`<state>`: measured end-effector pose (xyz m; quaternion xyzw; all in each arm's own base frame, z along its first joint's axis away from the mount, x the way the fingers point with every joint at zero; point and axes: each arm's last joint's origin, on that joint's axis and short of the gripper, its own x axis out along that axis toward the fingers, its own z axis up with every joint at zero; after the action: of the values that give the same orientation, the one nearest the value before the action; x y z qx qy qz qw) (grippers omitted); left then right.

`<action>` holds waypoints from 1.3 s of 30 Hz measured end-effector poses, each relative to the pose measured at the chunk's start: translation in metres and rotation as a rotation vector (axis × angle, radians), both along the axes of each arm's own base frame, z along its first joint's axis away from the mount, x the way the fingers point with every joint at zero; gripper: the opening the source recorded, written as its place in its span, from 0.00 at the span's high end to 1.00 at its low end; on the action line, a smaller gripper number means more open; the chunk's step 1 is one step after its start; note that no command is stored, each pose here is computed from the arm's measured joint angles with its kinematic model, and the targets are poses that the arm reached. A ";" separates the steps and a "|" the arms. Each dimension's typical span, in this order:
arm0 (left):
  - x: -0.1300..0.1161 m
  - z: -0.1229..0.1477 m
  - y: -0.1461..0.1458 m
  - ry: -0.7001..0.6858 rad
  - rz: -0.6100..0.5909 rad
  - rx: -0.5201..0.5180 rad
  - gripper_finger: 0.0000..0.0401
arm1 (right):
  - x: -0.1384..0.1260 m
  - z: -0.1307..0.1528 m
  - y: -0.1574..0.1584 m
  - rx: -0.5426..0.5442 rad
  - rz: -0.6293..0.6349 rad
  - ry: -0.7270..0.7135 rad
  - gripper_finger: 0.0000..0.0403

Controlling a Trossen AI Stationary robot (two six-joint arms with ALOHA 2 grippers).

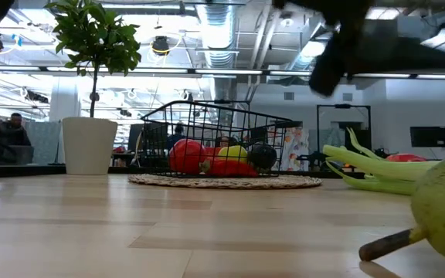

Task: Build produce basket
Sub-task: Adjust the red bell pepper

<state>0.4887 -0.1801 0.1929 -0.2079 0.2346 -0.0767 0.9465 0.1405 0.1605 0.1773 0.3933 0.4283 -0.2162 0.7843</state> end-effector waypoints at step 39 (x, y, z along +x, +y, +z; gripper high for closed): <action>-0.082 0.082 -0.069 0.132 -0.180 -0.064 0.25 | 0.025 0.036 0.200 0.070 0.868 -0.124 0.28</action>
<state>0.4063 -0.2489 0.2752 -0.2208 0.3116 -0.1549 0.9111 0.1655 0.3609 0.2131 0.2153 0.5130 0.1719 0.8130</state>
